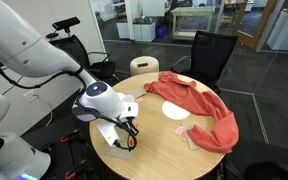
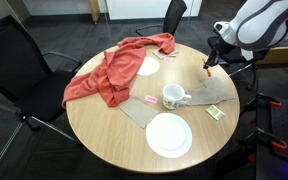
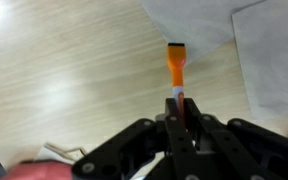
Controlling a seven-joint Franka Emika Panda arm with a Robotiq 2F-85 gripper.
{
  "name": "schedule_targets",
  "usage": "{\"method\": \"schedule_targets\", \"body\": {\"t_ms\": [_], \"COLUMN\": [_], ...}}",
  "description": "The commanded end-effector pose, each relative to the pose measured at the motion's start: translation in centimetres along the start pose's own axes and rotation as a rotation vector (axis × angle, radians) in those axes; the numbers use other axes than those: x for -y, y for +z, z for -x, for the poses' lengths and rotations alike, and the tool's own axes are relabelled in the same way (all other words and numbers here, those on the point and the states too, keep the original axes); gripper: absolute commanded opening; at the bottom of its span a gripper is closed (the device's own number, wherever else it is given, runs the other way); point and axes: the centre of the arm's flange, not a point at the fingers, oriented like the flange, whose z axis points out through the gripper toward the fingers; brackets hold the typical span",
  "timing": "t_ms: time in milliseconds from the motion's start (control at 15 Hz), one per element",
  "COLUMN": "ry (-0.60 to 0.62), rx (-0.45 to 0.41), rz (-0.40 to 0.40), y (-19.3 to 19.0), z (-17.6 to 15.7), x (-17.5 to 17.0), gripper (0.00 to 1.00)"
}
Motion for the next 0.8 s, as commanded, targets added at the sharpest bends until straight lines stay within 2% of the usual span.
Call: {"method": "schedule_targets", "body": {"t_ms": [0, 267, 333, 467, 733], "ry": [0.089, 0.143, 0.153, 0.166, 0.189], "rx": [0.051, 0.070, 0.067, 0.063, 0.053], "rz": [0.027, 0.025, 0.027, 0.030, 0.035], "y": [2.8, 4.4, 4.3, 4.3, 2.9], "z": [0.0, 0.3, 0.0, -0.2, -0.3], "x": [-0.4, -0.9, -1.0, -1.0, -1.1], "gripper": [0.03, 0.03, 0.37, 0.44, 0.75]}}
